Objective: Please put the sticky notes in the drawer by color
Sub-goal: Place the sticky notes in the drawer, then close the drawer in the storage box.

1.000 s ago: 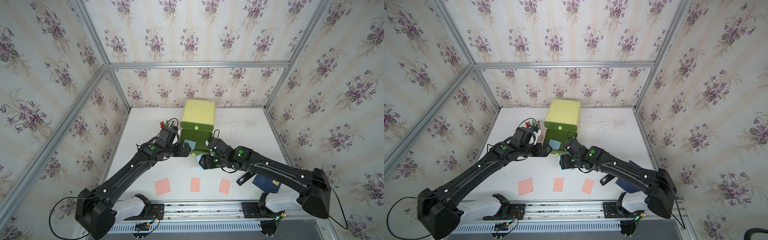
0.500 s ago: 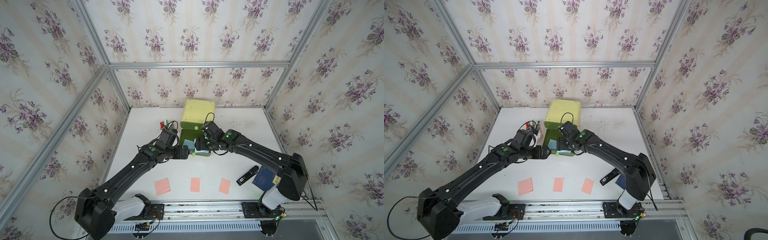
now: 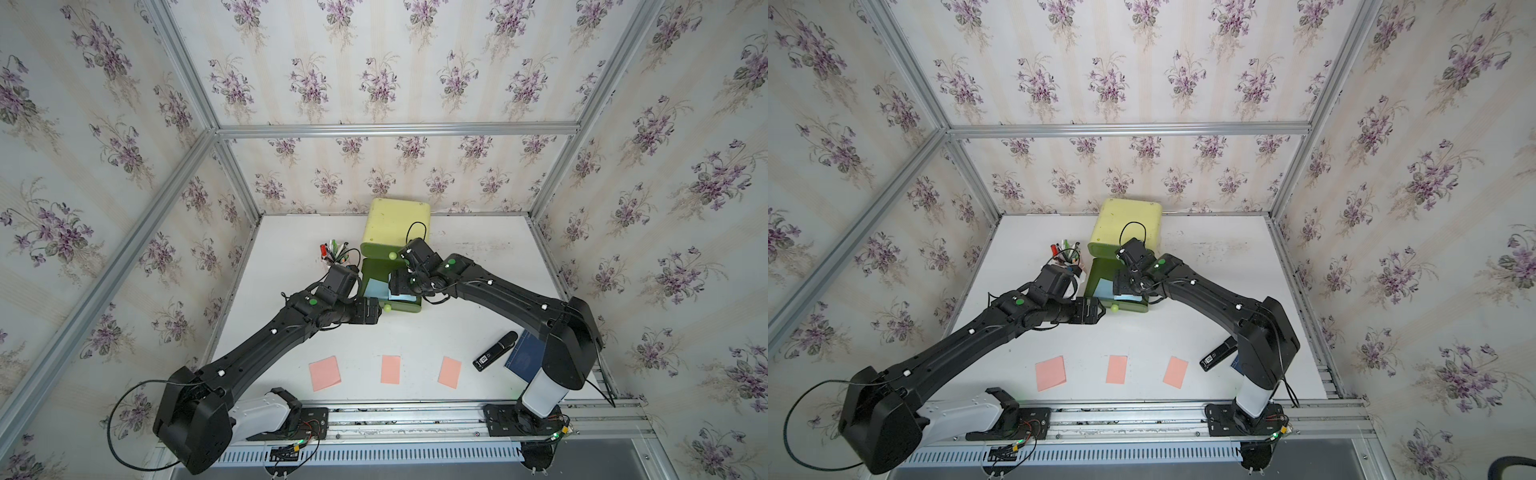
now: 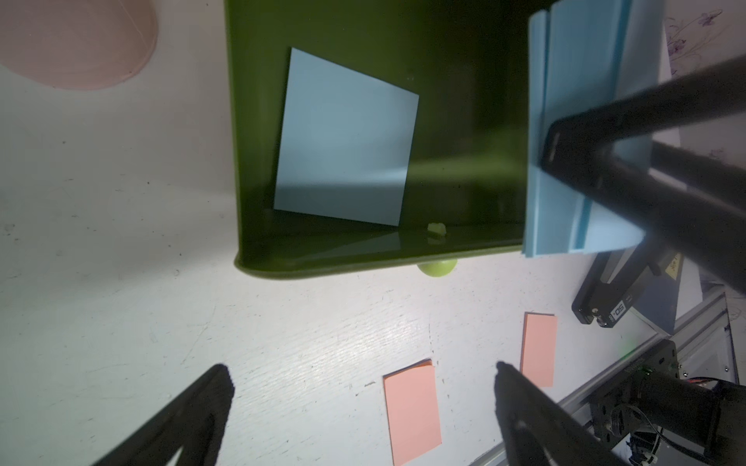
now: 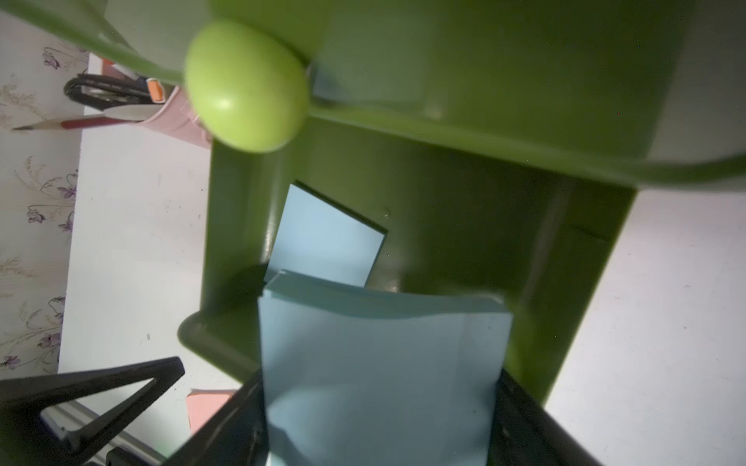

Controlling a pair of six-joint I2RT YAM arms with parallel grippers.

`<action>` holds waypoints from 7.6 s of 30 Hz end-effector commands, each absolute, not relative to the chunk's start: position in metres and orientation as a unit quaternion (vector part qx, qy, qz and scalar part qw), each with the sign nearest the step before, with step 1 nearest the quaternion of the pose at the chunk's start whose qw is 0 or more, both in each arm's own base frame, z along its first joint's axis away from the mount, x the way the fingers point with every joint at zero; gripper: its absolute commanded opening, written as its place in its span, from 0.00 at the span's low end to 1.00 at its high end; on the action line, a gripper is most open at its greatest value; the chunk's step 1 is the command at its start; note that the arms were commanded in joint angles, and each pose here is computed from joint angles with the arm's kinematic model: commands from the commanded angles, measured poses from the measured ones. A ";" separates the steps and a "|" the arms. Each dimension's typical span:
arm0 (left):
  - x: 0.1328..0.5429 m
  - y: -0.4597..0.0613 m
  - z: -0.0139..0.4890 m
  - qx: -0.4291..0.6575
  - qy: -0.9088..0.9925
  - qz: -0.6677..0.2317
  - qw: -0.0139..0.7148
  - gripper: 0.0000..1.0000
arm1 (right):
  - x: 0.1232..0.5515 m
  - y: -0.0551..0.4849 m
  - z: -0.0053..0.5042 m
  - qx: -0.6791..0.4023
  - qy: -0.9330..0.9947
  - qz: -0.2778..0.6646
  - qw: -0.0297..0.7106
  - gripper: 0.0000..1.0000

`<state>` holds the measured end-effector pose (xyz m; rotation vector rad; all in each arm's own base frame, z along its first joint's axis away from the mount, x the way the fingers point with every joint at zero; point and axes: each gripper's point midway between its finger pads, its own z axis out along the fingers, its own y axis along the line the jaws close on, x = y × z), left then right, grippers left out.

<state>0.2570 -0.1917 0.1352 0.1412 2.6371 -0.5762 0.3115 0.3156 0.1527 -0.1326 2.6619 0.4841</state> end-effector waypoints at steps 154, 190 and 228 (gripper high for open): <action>0.422 -0.288 0.179 0.013 0.806 -0.339 0.485 0.71 | 0.549 0.217 0.209 -0.015 0.905 0.282 0.317 0.59; 0.429 -0.292 0.191 -0.026 0.786 -0.361 0.502 0.67 | 0.553 0.203 0.275 -0.022 0.875 0.320 0.362 0.71; 0.395 -0.241 0.069 -0.320 0.767 -0.434 0.348 0.85 | 0.391 0.228 0.186 -0.263 0.713 0.297 0.578 0.74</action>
